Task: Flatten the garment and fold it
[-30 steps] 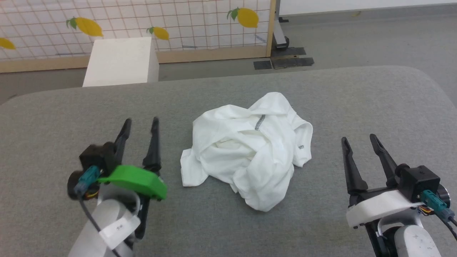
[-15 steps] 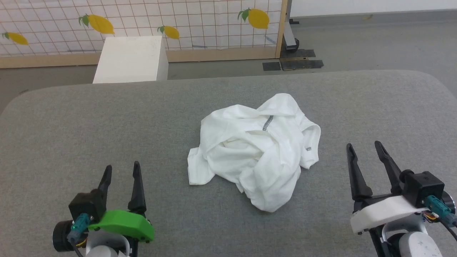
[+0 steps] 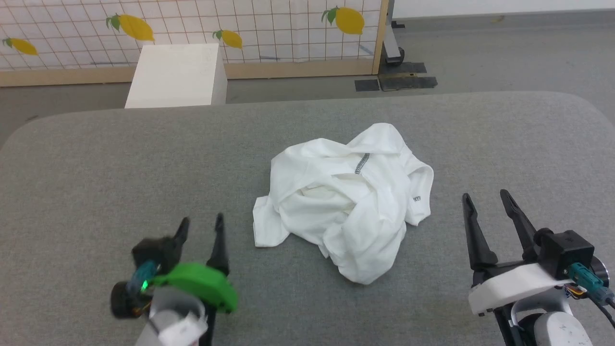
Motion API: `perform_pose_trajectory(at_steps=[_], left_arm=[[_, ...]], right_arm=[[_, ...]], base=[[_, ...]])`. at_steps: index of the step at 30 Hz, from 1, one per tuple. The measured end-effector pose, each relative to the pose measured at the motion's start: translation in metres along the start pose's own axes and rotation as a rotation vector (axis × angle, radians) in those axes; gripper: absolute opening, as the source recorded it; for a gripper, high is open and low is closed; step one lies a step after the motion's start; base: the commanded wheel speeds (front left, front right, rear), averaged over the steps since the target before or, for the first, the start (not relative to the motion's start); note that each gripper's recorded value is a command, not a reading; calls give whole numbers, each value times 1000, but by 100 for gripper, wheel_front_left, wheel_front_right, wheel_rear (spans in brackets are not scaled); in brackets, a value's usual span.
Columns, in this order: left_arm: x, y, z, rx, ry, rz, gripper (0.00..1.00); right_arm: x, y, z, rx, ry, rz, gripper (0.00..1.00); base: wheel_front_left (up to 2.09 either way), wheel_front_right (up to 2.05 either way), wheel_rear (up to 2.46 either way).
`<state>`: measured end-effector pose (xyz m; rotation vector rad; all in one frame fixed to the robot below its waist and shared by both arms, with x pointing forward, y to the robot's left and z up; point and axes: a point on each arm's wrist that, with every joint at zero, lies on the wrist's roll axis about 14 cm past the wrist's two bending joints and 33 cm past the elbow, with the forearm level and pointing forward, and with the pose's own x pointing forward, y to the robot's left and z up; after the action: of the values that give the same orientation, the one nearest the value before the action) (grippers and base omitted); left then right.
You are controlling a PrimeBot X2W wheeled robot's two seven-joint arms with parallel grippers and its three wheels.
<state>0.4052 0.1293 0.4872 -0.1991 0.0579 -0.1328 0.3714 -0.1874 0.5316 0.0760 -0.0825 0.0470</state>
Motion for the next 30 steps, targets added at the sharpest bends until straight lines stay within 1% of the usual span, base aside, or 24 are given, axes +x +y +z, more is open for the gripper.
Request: perform_pose_trajectory(at_steps=[3,7,13,18,19,20,21,23,26,30], left_arm=[[18,-13,-12,-49,96,-13,100],[35,-27,-40,-43,271,-39,100],[45,-38,-82,12,524,-40,100],[42,-50,-109,60,708,-81,100],[42,-51,-111,67,727,-91,67],[43,-54,-111,72,738,-104,40],[45,-56,-109,70,727,-110,0],[50,-57,-100,59,665,-111,0],[61,-53,-74,20,494,-81,0],[63,-26,-39,-7,272,3,0]], right_arm=[[1,1,-4,2,11,2,100],[1,2,-9,5,25,4,100],[2,0,-17,11,50,-2,100],[1,-6,-22,11,60,-19,100],[0,-7,-23,13,63,-22,100],[-1,-7,-24,14,65,-25,100],[-1,-8,-25,16,65,-27,100],[-2,-8,-25,17,63,-29,100],[-2,-7,-24,19,61,-26,100],[0,-5,-21,20,49,-17,100]], base=[[0,0,0],[0,0,0],[0,0,0],[0,0,0],[0,0,0],[0,0,0],[0,0,0],[0,0,0],[0,0,0],[0,0,0]])
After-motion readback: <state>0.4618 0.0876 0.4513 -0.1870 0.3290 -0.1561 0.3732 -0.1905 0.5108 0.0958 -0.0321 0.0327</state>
